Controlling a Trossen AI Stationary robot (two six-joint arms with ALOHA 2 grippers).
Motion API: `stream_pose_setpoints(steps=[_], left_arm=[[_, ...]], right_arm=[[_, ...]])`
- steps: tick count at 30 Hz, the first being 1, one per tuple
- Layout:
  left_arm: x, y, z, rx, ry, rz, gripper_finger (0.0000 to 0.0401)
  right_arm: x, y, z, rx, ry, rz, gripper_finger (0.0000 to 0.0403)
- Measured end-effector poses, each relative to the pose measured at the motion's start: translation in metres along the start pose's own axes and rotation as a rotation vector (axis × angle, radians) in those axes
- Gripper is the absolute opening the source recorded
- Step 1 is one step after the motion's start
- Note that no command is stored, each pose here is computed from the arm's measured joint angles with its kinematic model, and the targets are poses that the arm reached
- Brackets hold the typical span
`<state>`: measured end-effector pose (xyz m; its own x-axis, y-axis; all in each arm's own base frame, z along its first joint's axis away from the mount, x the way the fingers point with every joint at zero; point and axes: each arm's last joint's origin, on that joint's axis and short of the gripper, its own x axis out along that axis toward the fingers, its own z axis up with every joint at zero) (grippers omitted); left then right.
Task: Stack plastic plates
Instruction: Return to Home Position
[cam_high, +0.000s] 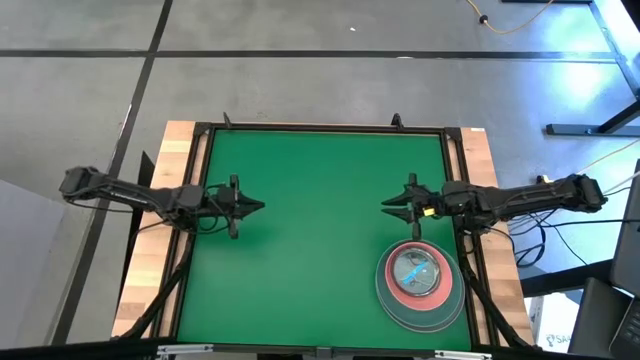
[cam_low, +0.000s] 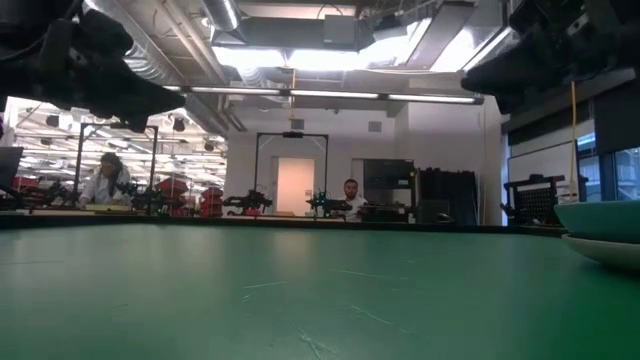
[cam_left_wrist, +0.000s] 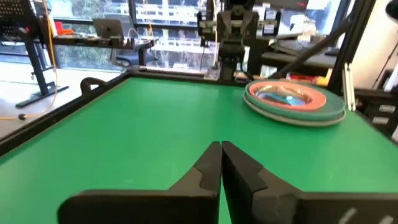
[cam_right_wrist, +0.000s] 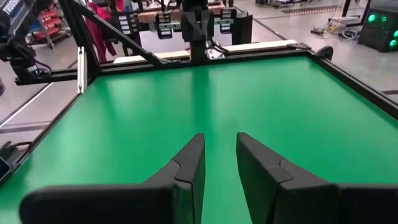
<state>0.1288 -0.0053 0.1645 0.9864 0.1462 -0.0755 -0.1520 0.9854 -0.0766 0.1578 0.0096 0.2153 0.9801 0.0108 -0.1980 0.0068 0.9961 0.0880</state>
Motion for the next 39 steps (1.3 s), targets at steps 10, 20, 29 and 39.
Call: stream_pose_setpoints(steps=[10,20,29,39], left_arm=[[-0.015,0.002,0.002,0.088,-0.011,-0.062,0.0003],[-0.027,0.007,0.0,0.107,-0.069,-0.061,0.0001],[-0.03,0.014,0.004,0.102,-0.118,0.013,0.0002],[-0.03,0.015,0.003,0.103,-0.11,0.039,0.0002]], right_arm=[[-0.001,0.0,-0.001,-0.004,-0.005,0.004,0.0044],[-0.014,-0.005,-0.056,0.026,-0.156,0.062,0.0017],[-0.021,-0.006,-0.054,0.013,-0.186,0.05,0.0003],[-0.033,-0.007,-0.053,-0.045,-0.214,0.02,0.0003]])
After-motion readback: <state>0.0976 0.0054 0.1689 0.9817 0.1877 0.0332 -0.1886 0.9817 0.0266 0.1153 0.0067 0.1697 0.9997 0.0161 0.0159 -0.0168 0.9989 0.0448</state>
